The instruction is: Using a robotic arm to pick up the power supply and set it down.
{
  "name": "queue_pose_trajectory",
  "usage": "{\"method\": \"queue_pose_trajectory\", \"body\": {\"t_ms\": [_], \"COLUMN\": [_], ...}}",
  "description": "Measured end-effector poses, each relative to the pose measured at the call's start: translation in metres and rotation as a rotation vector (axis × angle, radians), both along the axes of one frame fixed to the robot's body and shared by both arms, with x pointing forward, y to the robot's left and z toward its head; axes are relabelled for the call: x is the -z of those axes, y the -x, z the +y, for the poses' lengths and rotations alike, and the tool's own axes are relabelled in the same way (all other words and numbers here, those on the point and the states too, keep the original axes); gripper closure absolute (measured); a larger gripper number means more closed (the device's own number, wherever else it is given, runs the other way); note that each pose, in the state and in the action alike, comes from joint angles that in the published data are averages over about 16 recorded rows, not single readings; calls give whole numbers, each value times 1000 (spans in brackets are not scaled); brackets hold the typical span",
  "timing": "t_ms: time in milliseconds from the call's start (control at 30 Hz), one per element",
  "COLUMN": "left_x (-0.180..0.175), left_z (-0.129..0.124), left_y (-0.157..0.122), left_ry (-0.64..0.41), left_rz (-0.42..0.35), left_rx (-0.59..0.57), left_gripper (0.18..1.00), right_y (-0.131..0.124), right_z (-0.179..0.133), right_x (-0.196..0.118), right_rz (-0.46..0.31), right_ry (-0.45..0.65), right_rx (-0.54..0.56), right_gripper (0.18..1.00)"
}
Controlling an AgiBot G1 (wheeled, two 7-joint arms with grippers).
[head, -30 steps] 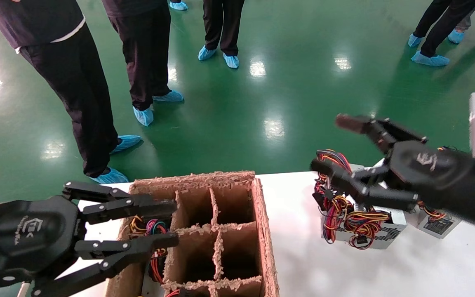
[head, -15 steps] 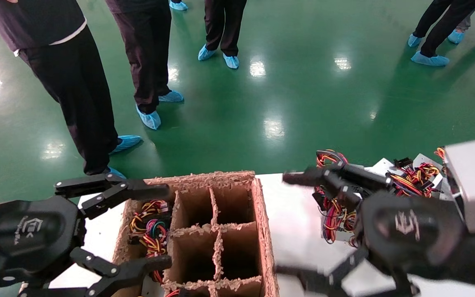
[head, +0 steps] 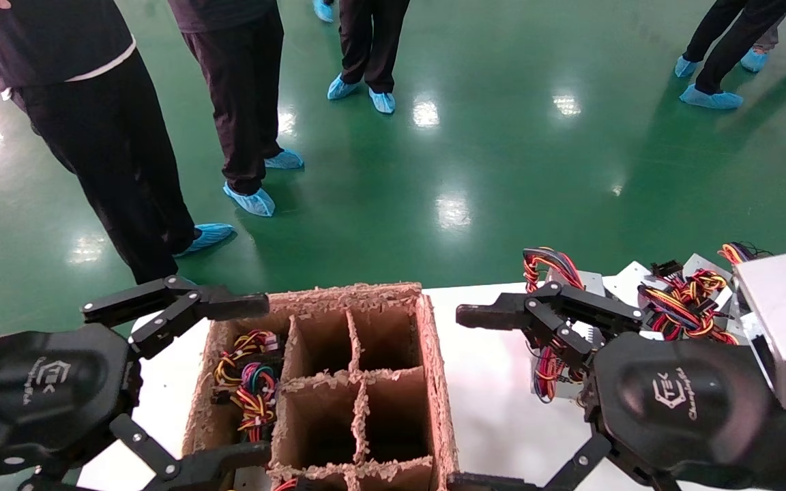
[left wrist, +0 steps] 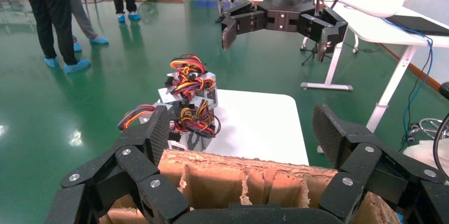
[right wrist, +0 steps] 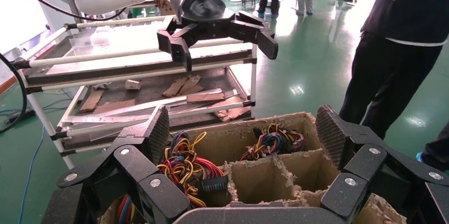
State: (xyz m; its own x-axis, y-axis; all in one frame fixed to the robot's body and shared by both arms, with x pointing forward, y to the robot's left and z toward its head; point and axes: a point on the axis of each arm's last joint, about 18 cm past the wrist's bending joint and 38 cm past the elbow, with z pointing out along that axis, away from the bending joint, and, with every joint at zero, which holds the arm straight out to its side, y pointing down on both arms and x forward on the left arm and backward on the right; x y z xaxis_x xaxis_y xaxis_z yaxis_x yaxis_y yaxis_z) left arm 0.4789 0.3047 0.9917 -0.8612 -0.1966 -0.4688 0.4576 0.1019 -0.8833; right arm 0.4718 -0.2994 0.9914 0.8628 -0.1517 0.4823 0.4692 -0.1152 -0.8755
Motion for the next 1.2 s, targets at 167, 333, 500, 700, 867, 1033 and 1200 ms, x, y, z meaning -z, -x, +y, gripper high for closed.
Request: {"method": "queue_pose_trajectory", "body": {"t_ms": [167, 333, 500, 700, 867, 1033, 1200], "left_x": [0, 0, 0, 0, 0, 0, 0], "left_z": [0, 0, 0, 0, 0, 0, 0], "left_y": [0, 0, 0, 0, 0, 0, 0], "left_ry": [0, 0, 0, 0, 0, 0, 0], "left_rz": [0, 0, 0, 0, 0, 0, 0], "left_rx": [0, 0, 0, 0, 0, 0, 0], "left_gripper": [216, 194, 185, 184, 184, 184, 184], "right_y": [-1, -2, -3, -3, -3, -3, -4], "right_z": [-1, -2, -2, -2, -2, -3, -3], "right_x": [0, -1, -1, -1, -1, -1, -1], "right_rz": [1, 1, 2, 2, 2, 3, 3], "right_ry": [-6, -10, -12, -14, -15, -15, -16], "right_rx": [7, 12, 16, 19, 20, 21, 22], "right_gripper": [178, 178, 178, 178, 178, 178, 178]}}
